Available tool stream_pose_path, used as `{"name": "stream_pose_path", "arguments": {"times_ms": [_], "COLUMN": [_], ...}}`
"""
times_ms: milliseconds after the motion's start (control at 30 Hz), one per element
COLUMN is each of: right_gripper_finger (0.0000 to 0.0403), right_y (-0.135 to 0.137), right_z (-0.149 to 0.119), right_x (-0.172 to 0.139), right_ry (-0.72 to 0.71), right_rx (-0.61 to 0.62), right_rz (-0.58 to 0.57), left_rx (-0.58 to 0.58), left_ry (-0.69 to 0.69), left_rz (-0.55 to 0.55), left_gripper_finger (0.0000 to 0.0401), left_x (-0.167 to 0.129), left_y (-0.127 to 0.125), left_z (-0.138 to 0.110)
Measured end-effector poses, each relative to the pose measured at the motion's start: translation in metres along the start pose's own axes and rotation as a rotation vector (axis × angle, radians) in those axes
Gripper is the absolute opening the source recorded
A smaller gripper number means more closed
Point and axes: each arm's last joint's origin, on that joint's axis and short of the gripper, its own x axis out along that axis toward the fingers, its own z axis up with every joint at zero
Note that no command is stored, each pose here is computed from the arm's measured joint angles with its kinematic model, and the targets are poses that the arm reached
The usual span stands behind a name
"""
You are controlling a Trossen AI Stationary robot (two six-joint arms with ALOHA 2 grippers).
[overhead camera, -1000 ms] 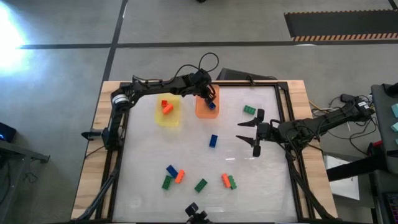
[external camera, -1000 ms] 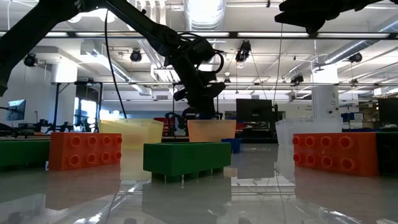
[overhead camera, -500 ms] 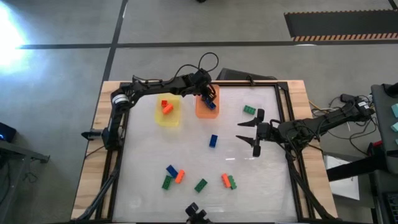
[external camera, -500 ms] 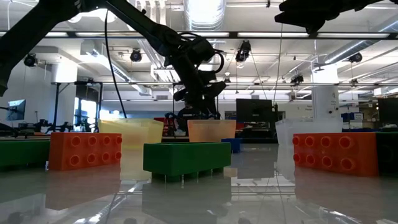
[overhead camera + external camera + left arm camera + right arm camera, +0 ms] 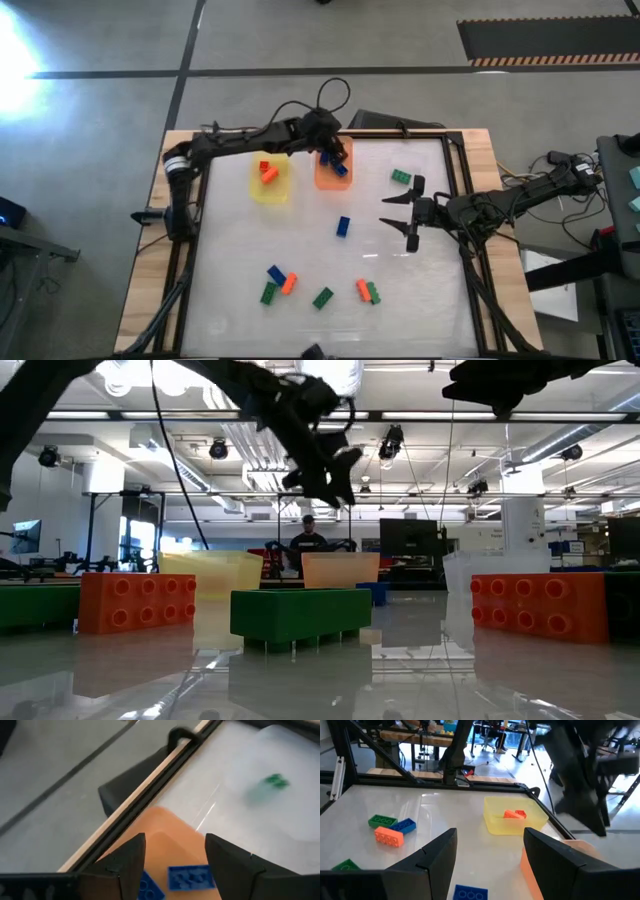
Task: Sort & place blocks by color
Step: Put the green game piece into the transparent bin
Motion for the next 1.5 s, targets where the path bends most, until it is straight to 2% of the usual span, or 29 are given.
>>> {"name": "stream_pose_path", "arguments": {"times_ms": [133,233,433,633,833,967,1100,1233,1500], "right_gripper_finger": [0.0219,0.0219,0.0219,0.0219,0.0219,0.0219,0.0219,0.0219,0.0219], "right_y": [0.0,0.0,0.0,0.0,0.003,0.008,0.017,0.029,0.047], "right_z": [0.0,0.0,-0.001,-0.001,0.0,0.001,0.003,0.01,0.021], "right_x": [0.0,0.0,0.001,0.001,0.006,0.014,0.026,0.041,0.072], "right_ry": [0.001,0.002,0.004,0.004,-0.012,-0.032,-0.003,0.035,0.285], "right_rx": [0.009,0.025,0.061,0.139,0.198,0.221,0.229,0.212,0.103], "right_rz": [0.0,0.0,0.0,0.0,0.001,0.012,0.035,0.112,0.14], "left_rx": [0.073,0.131,0.205,0.248,0.199,0.188,0.177,0.174,0.18], "left_ry": [-0.07,-0.117,-0.177,-0.173,-0.181,-0.225,-0.254,-0.261,-0.259], "left_rz": [-0.068,-0.131,-0.268,-0.393,-0.492,-0.537,-0.55,-0.552,-0.55], "left_gripper_finger": [0.0189,0.0189,0.0189,0.0189,0.0189,0.019,0.019,0.019,0.019], "left_x": [-0.041,-0.07,-0.119,-0.151,-0.162,-0.163,-0.162,-0.16,-0.161], "left_y": [-0.024,-0.046,-0.082,-0.103,-0.111,-0.113,-0.111,-0.109,-0.108], "left_z": [0.009,0.004,-0.03,-0.086,-0.134,-0.153,-0.162,-0.167,-0.168]}}
